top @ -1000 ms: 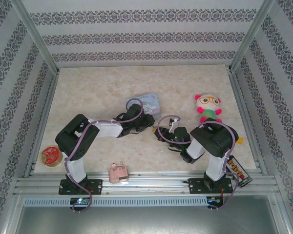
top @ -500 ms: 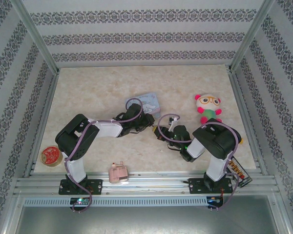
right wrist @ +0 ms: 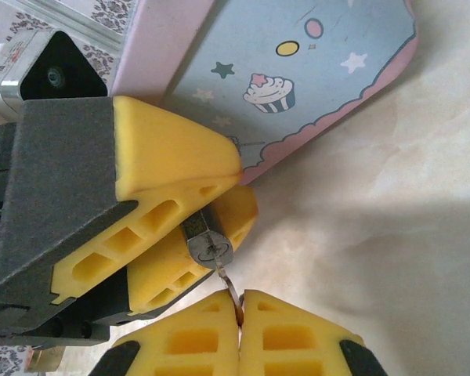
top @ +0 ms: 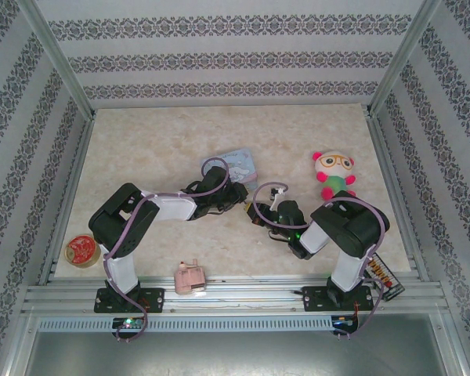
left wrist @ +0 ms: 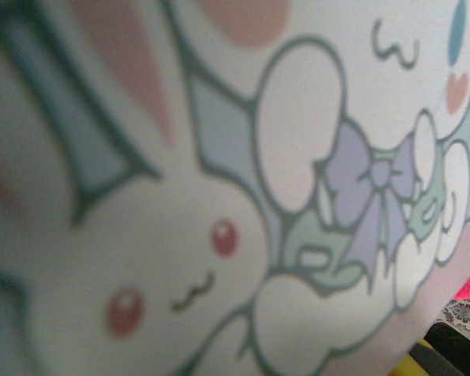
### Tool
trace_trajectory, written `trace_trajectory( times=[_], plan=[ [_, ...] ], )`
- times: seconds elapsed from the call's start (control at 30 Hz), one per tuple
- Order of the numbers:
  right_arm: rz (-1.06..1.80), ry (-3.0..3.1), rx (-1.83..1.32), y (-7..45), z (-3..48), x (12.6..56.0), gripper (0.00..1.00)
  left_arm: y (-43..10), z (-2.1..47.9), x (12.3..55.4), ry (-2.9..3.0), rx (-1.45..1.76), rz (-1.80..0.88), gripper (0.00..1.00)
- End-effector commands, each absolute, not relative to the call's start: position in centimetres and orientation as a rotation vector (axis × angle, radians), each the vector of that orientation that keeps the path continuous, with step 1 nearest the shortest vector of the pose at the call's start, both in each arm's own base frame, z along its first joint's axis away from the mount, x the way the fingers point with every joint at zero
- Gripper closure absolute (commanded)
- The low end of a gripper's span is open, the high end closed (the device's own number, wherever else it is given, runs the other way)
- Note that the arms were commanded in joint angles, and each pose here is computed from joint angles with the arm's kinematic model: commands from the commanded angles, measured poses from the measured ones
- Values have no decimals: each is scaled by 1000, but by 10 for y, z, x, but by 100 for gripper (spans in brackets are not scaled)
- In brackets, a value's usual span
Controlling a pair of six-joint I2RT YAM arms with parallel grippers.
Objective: Unlock a padlock with a key
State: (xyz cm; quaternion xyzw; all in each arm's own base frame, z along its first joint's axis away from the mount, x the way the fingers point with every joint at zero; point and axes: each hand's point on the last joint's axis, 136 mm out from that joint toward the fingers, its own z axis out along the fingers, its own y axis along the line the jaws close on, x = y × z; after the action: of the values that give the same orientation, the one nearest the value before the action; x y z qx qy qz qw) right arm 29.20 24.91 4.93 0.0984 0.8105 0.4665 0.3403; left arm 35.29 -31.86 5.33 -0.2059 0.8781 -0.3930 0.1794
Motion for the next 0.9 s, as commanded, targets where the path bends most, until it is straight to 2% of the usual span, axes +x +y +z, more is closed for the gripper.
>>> trace_trajectory(
  times=[0.0,0.53,0.87],
  plan=[
    [1166,2049,268,248,64,308,100,-316,21,326,2637,-694,-1120,85],
    [1110,2072,210,259,75,312,100,-321,24,327,2637,-682,-1145,85],
    [1182,2052,326,248,75,323,100,-323,27,328,2641,-665,-1156,85]
  ],
)
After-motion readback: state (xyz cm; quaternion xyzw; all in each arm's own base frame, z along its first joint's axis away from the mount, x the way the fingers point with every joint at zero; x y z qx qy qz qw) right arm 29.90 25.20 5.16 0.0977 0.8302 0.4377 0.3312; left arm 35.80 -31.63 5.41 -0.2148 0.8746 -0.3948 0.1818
